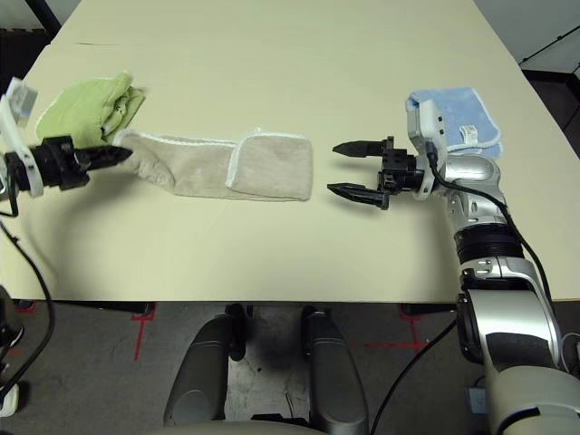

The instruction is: Fold the towel and set it aside.

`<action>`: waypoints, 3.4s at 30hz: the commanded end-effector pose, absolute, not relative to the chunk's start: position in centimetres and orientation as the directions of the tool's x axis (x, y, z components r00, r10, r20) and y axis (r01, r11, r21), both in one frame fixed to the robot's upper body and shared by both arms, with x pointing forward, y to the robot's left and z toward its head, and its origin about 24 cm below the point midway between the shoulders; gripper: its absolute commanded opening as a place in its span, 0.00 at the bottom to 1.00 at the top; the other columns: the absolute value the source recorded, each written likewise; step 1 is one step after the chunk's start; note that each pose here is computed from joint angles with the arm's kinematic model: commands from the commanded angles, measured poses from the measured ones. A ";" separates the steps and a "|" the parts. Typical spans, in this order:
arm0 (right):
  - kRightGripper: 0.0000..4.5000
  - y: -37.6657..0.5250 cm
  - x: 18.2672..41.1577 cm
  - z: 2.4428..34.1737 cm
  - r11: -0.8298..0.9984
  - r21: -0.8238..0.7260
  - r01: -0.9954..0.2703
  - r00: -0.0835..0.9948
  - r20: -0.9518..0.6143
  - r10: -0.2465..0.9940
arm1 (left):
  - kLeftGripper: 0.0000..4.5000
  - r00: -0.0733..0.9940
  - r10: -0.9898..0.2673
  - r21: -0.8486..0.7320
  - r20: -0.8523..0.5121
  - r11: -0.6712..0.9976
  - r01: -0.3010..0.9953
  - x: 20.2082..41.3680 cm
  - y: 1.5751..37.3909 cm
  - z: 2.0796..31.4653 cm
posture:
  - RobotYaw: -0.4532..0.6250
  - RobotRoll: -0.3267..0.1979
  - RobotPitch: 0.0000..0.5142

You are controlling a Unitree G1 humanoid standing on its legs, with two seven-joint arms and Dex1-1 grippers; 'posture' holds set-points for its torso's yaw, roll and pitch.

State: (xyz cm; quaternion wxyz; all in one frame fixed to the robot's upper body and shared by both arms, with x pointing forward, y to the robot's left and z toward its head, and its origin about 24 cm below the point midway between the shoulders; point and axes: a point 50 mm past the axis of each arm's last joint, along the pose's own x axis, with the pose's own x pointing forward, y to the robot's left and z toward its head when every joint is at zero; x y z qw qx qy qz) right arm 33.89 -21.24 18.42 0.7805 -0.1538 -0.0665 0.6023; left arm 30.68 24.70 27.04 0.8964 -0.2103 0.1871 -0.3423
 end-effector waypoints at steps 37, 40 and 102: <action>1.00 -24.8 32.9 17.8 0.343 -0.280 -0.897 0.383 -0.099 0.919 | 0.01 0.330 -0.921 -0.449 -0.210 0.390 0.804 32.4 12.3 26.0 | 0.38 0.62 0.48; 1.00 -24.8 32.7 17.6 0.343 -0.267 -0.901 0.380 -0.103 0.919 | 0.01 0.329 -0.919 -0.450 -0.218 0.394 0.801 32.5 12.3 25.8 | 0.38 0.62 0.49; 1.00 -24.7 34.0 16.6 0.273 -0.299 -0.914 0.324 -0.134 0.937 | 1.00 0.201 -0.959 -0.085 -0.200 0.222 0.971 32.8 14.1 27.3 | 0.39 0.62 0.49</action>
